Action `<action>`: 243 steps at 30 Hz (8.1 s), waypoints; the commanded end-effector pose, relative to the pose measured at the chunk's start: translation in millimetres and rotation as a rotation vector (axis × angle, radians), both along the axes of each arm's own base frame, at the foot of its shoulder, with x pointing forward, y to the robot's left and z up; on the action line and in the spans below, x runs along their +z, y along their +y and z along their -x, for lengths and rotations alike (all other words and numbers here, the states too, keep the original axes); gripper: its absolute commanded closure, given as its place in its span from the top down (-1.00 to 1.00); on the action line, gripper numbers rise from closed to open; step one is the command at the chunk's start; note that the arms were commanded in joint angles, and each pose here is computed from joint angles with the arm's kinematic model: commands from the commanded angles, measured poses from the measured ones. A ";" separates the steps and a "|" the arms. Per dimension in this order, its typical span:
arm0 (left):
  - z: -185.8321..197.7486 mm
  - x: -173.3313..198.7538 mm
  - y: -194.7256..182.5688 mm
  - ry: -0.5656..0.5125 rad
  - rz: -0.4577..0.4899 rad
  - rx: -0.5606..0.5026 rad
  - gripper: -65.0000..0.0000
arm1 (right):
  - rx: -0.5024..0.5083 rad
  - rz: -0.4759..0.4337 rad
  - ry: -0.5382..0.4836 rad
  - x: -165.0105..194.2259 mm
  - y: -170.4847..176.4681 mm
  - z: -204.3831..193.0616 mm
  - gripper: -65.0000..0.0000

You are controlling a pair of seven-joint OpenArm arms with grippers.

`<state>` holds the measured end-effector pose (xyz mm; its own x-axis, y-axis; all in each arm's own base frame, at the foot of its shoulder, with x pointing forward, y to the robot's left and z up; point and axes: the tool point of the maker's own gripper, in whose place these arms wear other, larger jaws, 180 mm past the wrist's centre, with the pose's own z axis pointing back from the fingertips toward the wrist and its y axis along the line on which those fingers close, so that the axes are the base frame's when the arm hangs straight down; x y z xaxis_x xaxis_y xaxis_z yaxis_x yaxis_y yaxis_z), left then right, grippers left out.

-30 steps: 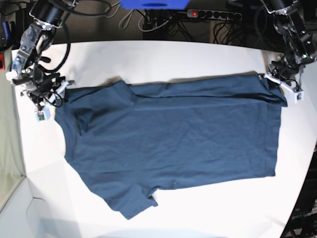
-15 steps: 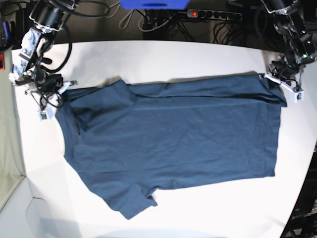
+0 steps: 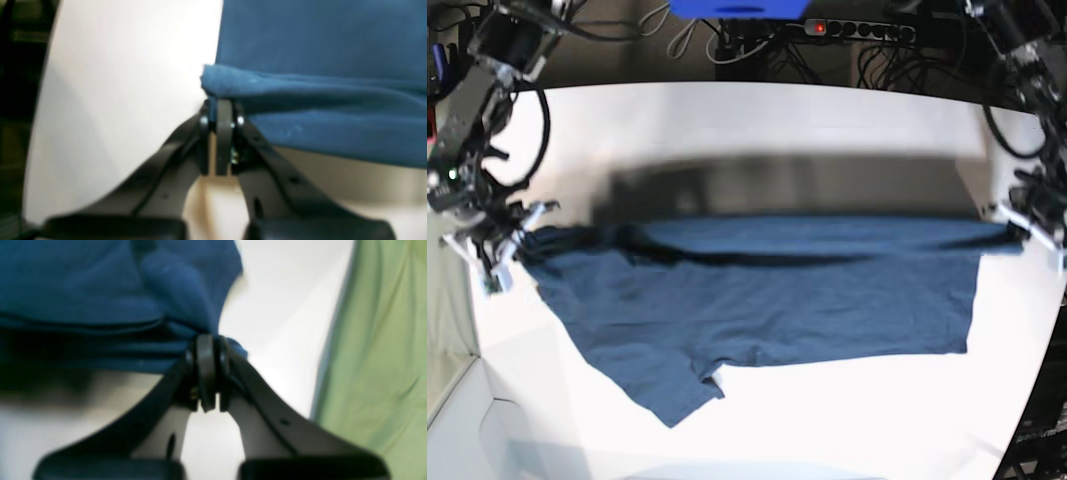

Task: Layout the t-shirt on the table in an organized manner, then fold the t-shirt properly
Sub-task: 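Lift the shirt edge with both grippers and lay it back flat, then open both grippers and release the shirt edge, then move both grippers to the shirt hem and grasp it, then fold the hem with both grippers over toward the collar edge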

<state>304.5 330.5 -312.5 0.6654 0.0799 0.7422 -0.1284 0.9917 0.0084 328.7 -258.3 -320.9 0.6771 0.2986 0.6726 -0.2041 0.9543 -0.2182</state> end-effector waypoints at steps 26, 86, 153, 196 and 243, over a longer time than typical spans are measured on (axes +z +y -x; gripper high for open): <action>-46.8 44.9 29.6 0.010 -0.027 0.018 -1.00 | 0.102 0.066 0.161 -1.8 6.2 -54.3 -1.00; 122.7 -89.3 13.8 0.302 0.093 0.074 -1.00 | 0.102 0.018 0.393 -86.2 41.5 170.3 -0.81; -124.7 -11.3 25.5 -0.268 -0.006 0.050 -0.02 | 0.019 -0.400 -0.196 -51.5 34.8 -148.4 0.27; -126.2 -101.1 38.5 -0.202 0.084 0.125 -0.15 | -0.054 -0.499 -0.122 -112.0 38.7 -115.0 -1.00; -56.4 -5.7 15.7 -0.390 -0.013 -0.039 -0.99 | 0.066 -0.216 -0.284 -14.4 32.7 11.4 -1.00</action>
<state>352.0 344.0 -339.1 0.3976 0.0645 0.9153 -0.0962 0.9950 -0.0283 308.5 -222.7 -353.6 0.4946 0.1623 0.8538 -0.2321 0.9714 -0.0502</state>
